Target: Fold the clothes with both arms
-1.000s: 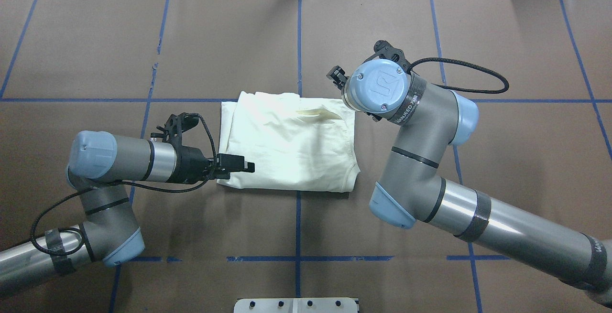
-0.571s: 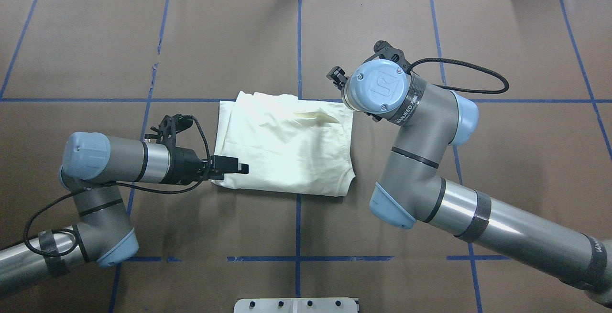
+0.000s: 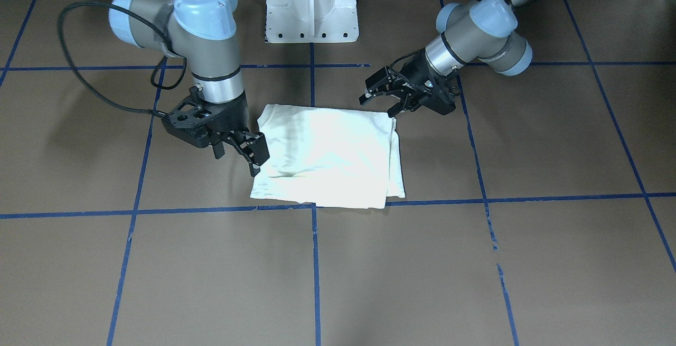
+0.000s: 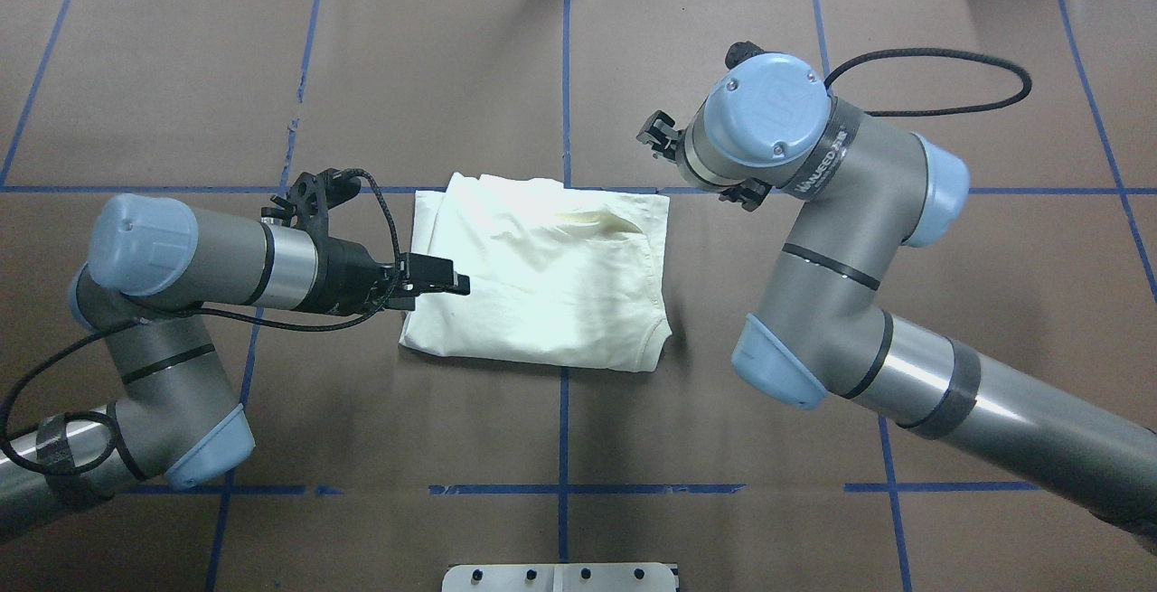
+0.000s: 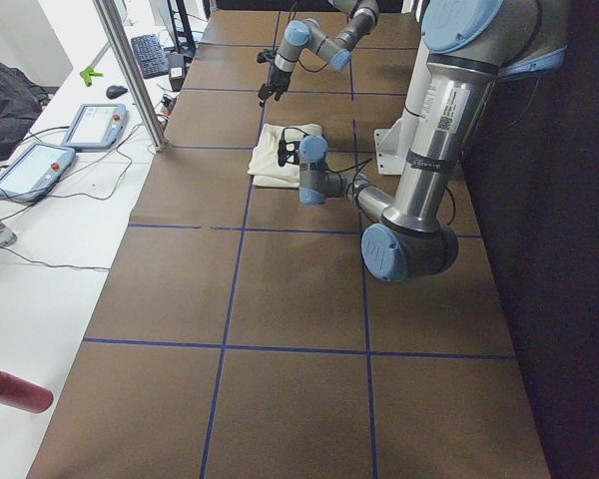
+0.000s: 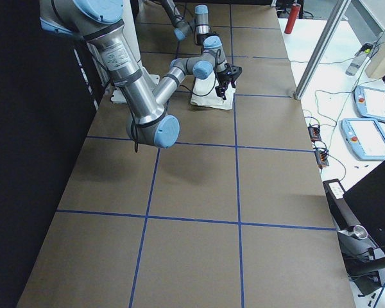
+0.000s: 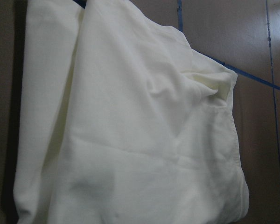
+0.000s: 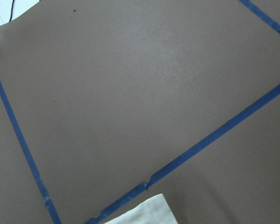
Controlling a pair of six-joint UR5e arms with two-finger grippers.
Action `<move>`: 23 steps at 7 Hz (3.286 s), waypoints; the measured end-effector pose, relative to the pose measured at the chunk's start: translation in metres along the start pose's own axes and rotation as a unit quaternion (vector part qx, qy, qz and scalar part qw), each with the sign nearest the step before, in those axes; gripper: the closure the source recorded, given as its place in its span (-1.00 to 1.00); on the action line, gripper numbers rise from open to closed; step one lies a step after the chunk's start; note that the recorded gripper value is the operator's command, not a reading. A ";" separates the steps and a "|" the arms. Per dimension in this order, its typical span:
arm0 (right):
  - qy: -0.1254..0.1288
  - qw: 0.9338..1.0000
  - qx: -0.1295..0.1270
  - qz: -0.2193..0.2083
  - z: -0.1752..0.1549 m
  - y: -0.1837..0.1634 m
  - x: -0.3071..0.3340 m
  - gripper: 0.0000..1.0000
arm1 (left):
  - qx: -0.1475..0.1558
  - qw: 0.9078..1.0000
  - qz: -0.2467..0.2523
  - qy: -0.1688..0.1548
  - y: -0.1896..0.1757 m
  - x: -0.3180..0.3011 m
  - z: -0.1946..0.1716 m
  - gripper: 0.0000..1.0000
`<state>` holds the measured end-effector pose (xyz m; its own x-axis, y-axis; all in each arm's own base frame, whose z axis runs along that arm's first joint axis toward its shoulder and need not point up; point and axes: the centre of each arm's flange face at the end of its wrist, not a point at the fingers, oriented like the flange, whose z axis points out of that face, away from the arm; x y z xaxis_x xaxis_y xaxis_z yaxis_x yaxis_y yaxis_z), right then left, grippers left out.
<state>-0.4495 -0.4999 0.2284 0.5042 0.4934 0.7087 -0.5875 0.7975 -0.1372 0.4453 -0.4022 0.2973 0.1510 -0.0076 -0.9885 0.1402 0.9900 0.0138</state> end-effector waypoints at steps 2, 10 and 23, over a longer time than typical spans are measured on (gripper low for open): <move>0.037 0.994 -0.038 -0.097 -0.047 -0.056 0.030 -1.00 | 0.010 0.994 0.052 -0.095 -0.011 0.050 -0.063 -1.00; 0.066 0.927 -0.163 -0.331 -0.140 -0.370 0.475 -1.00 | -0.025 0.879 0.302 -0.369 -0.196 -0.189 -0.426 -1.00; 0.039 0.941 -0.178 -0.285 -0.109 -0.336 0.606 -1.00 | -0.064 0.942 0.092 -0.316 -0.151 -0.404 -0.476 -1.00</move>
<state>0.1221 -0.4308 0.6290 0.7263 -0.0378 0.6863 0.0361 0.9992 0.0168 -0.1030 -0.4812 0.6228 0.7188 0.1238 -0.6841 -0.0585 0.9913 0.1180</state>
